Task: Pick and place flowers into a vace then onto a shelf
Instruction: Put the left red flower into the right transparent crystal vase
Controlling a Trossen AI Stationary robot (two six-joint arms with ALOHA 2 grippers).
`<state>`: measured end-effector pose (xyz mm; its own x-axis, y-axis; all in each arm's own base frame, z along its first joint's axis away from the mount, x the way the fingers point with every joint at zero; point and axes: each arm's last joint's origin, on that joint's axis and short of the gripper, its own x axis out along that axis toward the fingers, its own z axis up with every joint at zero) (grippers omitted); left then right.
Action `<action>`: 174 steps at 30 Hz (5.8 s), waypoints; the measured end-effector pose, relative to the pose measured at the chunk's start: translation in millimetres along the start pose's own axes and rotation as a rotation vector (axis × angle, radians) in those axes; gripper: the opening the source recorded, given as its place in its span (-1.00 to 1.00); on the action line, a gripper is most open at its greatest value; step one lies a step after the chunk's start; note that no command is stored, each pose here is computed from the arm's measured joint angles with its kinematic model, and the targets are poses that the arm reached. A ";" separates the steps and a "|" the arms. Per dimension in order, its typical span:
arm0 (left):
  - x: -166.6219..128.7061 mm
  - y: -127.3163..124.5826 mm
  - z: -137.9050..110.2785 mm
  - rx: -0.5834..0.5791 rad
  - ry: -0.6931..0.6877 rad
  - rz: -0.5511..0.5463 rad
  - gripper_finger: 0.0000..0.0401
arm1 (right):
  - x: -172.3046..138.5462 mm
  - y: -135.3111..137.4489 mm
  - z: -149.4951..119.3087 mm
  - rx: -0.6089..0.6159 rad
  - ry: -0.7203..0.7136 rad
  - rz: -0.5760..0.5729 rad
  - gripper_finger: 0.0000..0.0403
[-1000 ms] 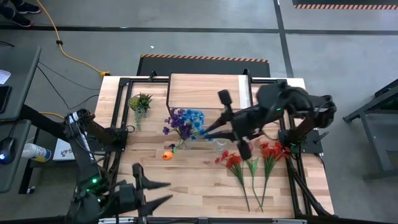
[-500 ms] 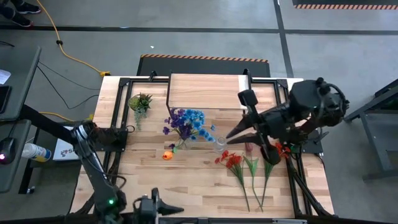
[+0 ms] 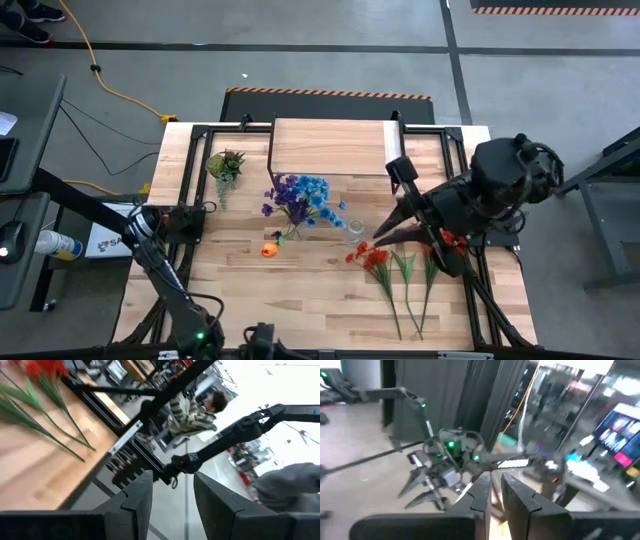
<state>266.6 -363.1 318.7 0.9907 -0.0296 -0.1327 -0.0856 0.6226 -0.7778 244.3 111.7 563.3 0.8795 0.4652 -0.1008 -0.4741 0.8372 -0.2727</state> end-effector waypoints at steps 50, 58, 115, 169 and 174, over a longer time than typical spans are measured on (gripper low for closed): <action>-41.4 23.7 -47.6 0.160 -0.013 0.173 -0.12 | 80.9 170.5 -106.2 0.488 1.044 -0.114 -0.99; -76.9 22.3 -63.6 0.147 -0.025 0.154 -0.12 | 96.5 174.5 -119.3 0.539 1.049 -0.251 -1.00; -79.5 33.1 -67.0 0.228 0.123 0.202 -0.12 | 198.2 197.2 -225.1 0.485 1.156 -0.449 -1.00; -61.9 41.9 -57.1 0.086 0.078 0.270 -0.12 | 8.6 180.5 -320.2 1.116 0.844 -0.406 -0.99; -58.2 43.0 -56.1 0.078 0.105 0.280 -0.12 | 8.1 184.9 -332.0 1.172 0.843 -0.355 -0.84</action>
<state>199.4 -378.5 258.5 0.9130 0.0739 -0.4012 -0.3416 0.6759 -0.6531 177.9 174.8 194.3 0.5241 0.2357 -0.8184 0.3619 0.8082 0.4646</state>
